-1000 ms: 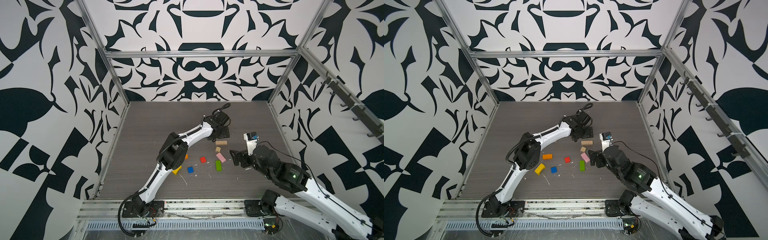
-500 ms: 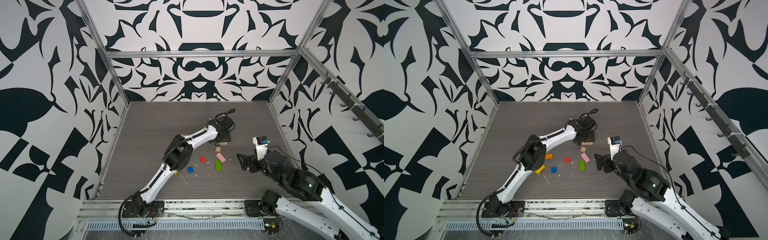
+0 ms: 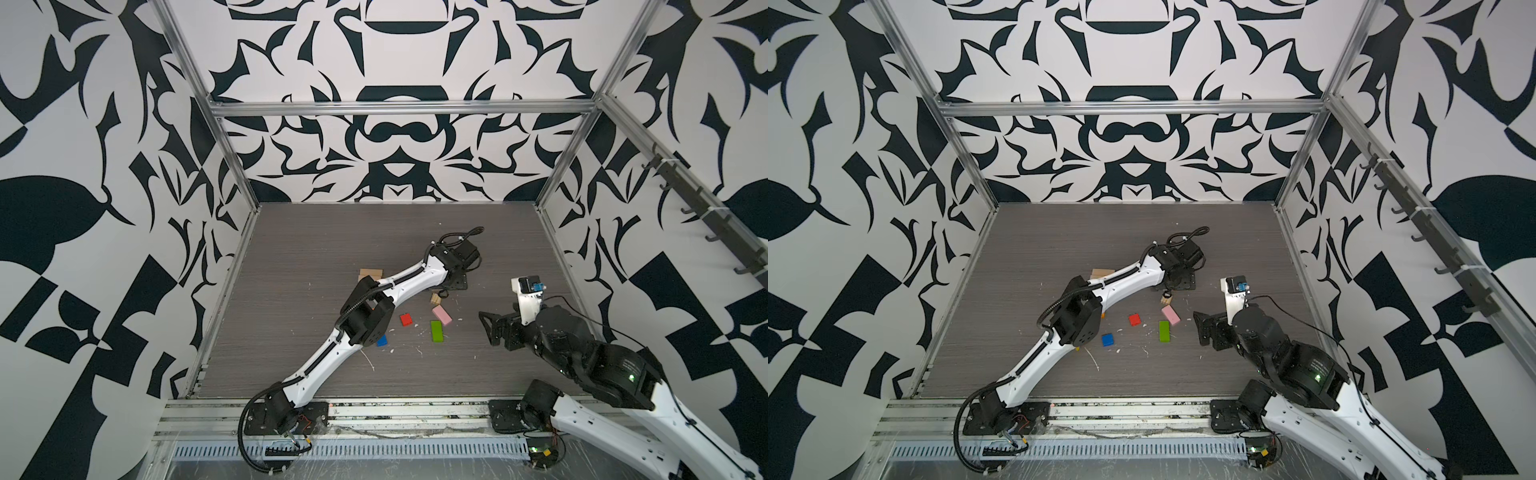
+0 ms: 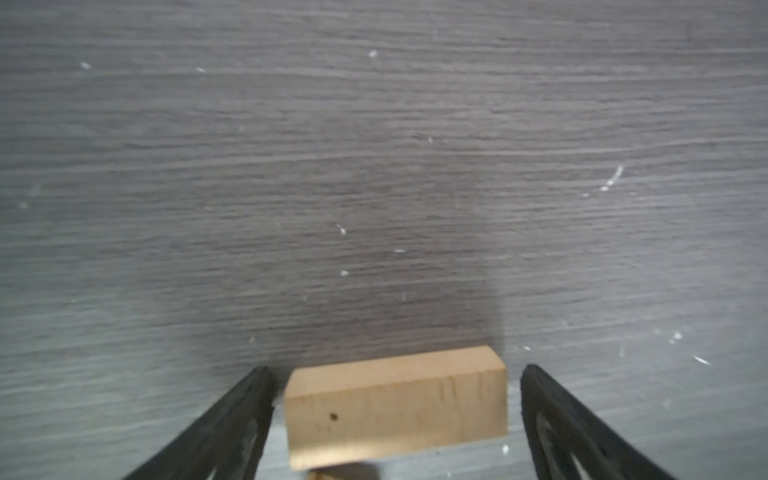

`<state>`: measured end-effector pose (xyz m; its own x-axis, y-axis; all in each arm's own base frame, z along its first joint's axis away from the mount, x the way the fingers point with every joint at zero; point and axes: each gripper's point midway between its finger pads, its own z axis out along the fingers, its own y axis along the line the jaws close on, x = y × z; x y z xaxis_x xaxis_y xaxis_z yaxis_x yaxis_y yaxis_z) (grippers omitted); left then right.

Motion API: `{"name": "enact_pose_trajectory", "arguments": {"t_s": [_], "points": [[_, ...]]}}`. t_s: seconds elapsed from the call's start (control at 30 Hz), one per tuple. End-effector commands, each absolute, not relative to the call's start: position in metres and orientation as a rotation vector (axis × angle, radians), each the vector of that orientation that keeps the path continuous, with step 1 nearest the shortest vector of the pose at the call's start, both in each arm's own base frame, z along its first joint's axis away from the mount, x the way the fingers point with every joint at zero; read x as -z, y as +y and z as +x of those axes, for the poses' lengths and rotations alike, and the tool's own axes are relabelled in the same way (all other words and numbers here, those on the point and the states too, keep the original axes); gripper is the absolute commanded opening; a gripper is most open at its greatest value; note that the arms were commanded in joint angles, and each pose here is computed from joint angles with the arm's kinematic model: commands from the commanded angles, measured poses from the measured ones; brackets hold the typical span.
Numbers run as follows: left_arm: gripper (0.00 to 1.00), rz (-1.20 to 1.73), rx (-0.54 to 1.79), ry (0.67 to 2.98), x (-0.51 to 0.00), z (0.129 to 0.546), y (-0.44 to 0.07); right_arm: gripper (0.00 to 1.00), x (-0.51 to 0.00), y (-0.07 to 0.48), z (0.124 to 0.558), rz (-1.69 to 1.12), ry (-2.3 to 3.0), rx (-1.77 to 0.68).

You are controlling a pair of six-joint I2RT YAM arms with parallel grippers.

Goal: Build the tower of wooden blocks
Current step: 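Lower and close the left gripper on that wood bar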

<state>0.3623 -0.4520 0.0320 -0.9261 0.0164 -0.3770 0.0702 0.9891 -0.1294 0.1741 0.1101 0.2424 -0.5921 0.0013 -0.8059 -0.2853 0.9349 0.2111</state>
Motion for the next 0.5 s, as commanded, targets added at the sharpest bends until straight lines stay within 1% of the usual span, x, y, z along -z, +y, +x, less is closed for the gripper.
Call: {"name": "enact_pose_trajectory", "arguments": {"t_s": [0.0, 0.27, 0.37, 0.47], "points": [[0.95, 0.060, -0.021, 2.805, -0.009, 0.350, -0.423, 0.97, -0.254, 0.111, 0.175, -0.174, 2.148, -0.432], [0.95, 0.080, -0.098, 2.827, -0.003, 0.342, -0.413, 0.97, -0.255, 0.111, 0.174, -0.177, 2.149, -0.432], [0.95, 0.091, -0.089, 2.829, -0.006, 0.339, -0.409, 0.97, -0.255, 0.112, 0.175, -0.176, 2.147, -0.433], [0.93, 0.114, -0.054, 2.823, -0.008, 0.337, -0.409, 0.97, -0.255, 0.114, 0.177, -0.175, 2.143, -0.437]]}}
